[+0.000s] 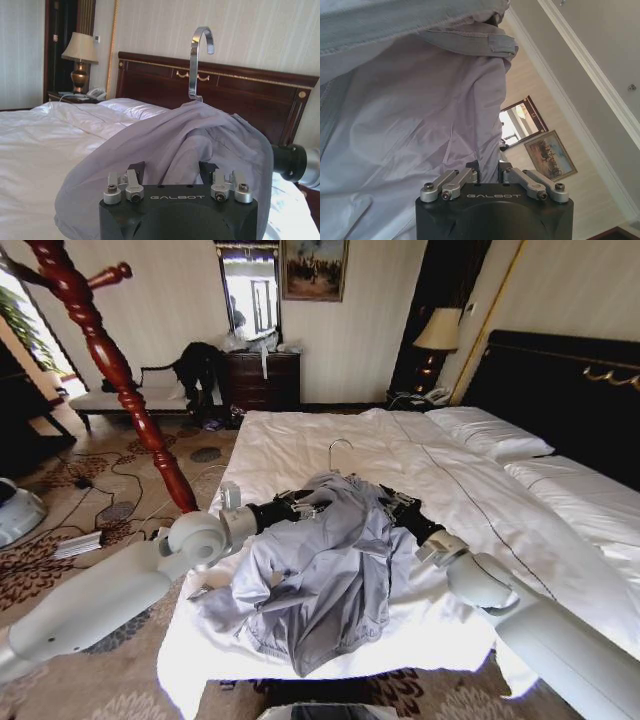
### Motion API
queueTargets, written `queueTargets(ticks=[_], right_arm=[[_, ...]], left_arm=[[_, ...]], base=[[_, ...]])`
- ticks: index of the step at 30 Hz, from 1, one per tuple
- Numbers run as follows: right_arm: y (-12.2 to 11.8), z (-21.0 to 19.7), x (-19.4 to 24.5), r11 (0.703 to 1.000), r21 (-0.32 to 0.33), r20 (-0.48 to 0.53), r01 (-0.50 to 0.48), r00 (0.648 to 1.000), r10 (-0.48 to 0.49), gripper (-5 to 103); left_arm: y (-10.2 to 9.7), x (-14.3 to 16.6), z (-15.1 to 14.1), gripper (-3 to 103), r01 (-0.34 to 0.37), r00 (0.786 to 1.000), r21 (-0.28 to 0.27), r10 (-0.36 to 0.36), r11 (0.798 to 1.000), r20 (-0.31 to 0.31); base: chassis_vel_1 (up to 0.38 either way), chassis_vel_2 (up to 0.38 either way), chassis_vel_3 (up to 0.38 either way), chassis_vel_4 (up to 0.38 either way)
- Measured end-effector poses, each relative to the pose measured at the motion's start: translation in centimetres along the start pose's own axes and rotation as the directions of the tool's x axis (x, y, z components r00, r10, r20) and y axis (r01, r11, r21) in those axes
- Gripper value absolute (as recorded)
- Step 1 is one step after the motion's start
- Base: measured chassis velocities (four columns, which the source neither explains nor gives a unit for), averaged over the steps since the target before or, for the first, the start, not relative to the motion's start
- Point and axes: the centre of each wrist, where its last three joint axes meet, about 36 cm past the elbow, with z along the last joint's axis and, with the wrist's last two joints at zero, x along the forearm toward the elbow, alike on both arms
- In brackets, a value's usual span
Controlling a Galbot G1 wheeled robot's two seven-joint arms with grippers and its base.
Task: Pick up the clothes from the bed and hang them on the clothes hanger.
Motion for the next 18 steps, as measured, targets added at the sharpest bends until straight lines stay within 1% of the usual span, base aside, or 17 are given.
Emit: queueTargets(ticks=[2,5,7,10,11,18], right_arm=[[0.0,0.0,0.0,1.000,0.003,0.004,0.001,1.000,-0.001,17],[0.1,0.1,0.0,1.000,0.009,0.015,0.001,1.000,-0.001,17],[0.1,0.1,0.0,1.000,0.011,0.019,0.001,1.000,-0.002,17],[0.1,0.1,0.0,1.000,0.017,0.027,0.004,1.000,-0.004,17],[0.1,0.1,0.0,1.000,0.017,0.029,0.005,1.000,-0.005,17],[0.4,0.2,-0.1,1.000,0.013,0.044,0.008,0.999,-0.008,17]], left_arm=[[0.0,-0.2,0.1,59,-0.001,1.000,-0.004,0.001,1.000,-0.005],[-0.1,-0.6,0.4,42,-0.013,1.000,-0.009,0.013,1.000,-0.022],[-0.2,-0.6,0.5,42,-0.017,1.000,-0.009,0.017,1.000,-0.026],[-0.5,-0.8,0.9,25,-0.032,0.999,-0.008,0.032,0.999,-0.039],[-0.6,-0.8,1.0,22,-0.036,0.998,-0.010,0.035,0.999,-0.042],[-0.8,-0.9,1.7,20,-0.039,0.998,-0.005,0.039,0.999,-0.045]], base=[[0.000,0.000,0.000,0.000],[0.000,0.000,0.000,0.000],[0.000,0.000,0.000,0.000],[0.000,0.000,0.000,0.000],[0.000,0.000,0.000,0.000],[0.000,0.000,0.000,0.000]])
